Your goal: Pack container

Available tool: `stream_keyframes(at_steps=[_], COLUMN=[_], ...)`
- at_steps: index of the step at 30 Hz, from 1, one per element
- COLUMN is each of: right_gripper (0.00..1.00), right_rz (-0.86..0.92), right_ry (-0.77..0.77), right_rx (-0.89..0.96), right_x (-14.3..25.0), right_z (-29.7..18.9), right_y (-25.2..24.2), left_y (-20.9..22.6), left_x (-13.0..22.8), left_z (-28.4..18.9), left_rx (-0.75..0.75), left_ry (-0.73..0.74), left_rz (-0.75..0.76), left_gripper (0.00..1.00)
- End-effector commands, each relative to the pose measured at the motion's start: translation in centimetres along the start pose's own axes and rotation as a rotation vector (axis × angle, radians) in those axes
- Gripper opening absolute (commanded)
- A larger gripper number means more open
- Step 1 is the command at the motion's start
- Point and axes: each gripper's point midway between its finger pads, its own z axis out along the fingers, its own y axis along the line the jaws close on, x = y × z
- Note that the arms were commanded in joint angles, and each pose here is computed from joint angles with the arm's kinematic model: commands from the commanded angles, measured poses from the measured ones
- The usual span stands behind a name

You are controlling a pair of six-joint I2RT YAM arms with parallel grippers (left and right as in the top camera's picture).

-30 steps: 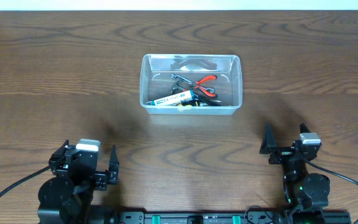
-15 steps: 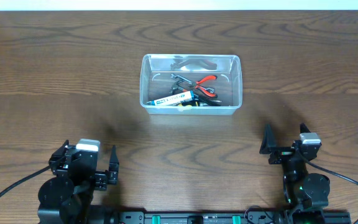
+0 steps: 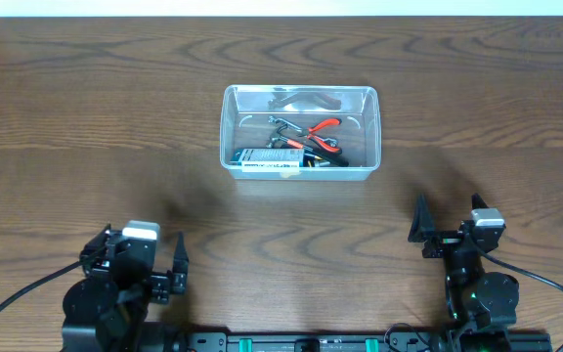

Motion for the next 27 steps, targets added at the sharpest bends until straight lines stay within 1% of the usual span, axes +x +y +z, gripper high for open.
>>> stream_keyframes(at_steps=[1,5,9,11,13,16,19,22,27], right_gripper=[0.99,0.99,0.99,0.99,0.99,0.99,0.99,0.99,0.99], right_rz=[-0.011,-0.011,-0.011,-0.011,-0.011,-0.011,-0.011,-0.011,-0.011], right_ry=[0.003,0.003,0.002,0.003,0.003,0.003,0.003,0.003,0.003], right_rx=[-0.023,-0.023,-0.023,-0.023,-0.023,-0.023,-0.023,-0.023,-0.023], right_x=[0.1,0.1,0.1,0.1,0.1,0.1,0.1,0.1,0.1], right_z=[0.0,0.0,0.0,0.0,0.0,0.0,0.0,0.0,0.0], right_y=[0.4,0.4,0.4,0.4,0.4,0.4,0.4,0.4,0.4], left_y=[-1.9,-2.3,-2.2,-1.9,-1.4,-0.7,-0.2,0.1,-0.3], left_x=[0.0,-0.1,0.1,-0.6,-1.6,-3.2,-3.8,-3.0,-0.6], left_z=[-0.3,0.2,2.3,3.6,4.4,5.0,5.4,6.3,8.2], left_rx=[0.108,0.125,0.105,0.083,0.056,0.02,-0.018,-0.042,-0.033], left_ry=[-0.026,-0.12,-0.236,-0.288,-0.371,-0.509,-0.598,-0.613,-0.537], left_rz=[-0.046,-0.141,-0.14,-0.139,-0.138,-0.138,-0.136,-0.14,-0.143], left_gripper=[0.98,0.98,0.98,0.98,0.98,0.98,0.98,0.98,0.98])
